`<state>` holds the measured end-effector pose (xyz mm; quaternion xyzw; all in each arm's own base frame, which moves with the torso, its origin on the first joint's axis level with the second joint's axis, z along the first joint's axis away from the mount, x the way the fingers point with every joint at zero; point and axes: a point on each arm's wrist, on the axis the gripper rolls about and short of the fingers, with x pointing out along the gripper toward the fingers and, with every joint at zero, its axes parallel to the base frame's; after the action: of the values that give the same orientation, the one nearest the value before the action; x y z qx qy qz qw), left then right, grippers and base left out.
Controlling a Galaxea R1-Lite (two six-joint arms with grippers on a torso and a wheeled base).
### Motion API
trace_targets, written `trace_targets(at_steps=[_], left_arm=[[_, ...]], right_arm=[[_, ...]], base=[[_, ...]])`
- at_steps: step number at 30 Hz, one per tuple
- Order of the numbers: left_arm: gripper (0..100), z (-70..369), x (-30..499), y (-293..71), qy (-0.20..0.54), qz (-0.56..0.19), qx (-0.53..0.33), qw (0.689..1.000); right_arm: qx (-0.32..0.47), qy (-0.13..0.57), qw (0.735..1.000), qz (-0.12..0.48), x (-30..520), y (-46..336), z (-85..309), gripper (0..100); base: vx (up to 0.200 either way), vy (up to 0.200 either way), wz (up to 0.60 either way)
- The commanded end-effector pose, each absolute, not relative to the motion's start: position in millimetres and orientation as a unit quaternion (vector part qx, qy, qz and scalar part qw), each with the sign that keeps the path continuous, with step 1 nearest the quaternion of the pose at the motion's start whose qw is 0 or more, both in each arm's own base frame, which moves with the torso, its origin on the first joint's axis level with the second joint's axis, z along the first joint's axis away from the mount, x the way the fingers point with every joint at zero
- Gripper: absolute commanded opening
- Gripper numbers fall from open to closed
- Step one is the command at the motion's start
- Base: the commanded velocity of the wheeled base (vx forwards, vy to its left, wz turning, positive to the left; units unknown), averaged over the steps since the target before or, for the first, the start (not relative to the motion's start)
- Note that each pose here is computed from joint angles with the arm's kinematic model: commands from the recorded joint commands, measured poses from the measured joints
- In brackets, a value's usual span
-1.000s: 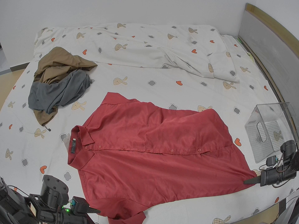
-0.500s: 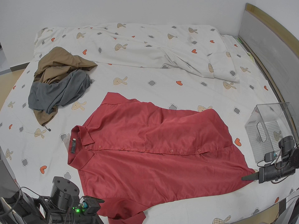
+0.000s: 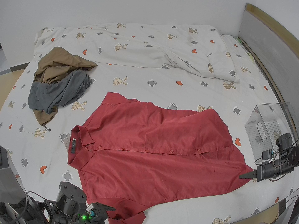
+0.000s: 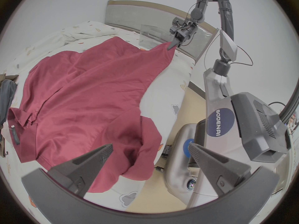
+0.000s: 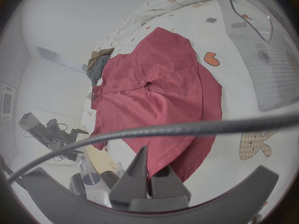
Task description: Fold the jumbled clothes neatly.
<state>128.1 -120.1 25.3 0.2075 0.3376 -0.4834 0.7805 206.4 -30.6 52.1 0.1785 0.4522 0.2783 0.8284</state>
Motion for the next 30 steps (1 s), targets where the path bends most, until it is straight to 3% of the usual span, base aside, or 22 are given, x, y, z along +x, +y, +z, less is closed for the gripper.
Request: trace_targets(at_steps=[1,17,18,30], left_arm=[[100,20,127,-121,0.353,-0.495,0.204,0.767],[100,-7,128,-118,0.423,-0.482,0.213,0.737],[0,-8,127,-118,0.425,-0.481,0.213,0.736],[0,14,117,-105,0.428,-0.476,0.193,0.744]], right_arm=[[0.179,0.457,0.825,0.28,208,-30,50,0],[0.177,0.451,0.828,0.281,211,-30,52,0],[0.176,0.452,0.828,0.281,212,-30,52,0],[0.182,0.462,0.822,0.277,216,-31,46,0]], base=[[0.0,0.0,0.0],[0.0,0.0,0.0],[0.0,0.0,0.0],[0.0,0.0,0.0]])
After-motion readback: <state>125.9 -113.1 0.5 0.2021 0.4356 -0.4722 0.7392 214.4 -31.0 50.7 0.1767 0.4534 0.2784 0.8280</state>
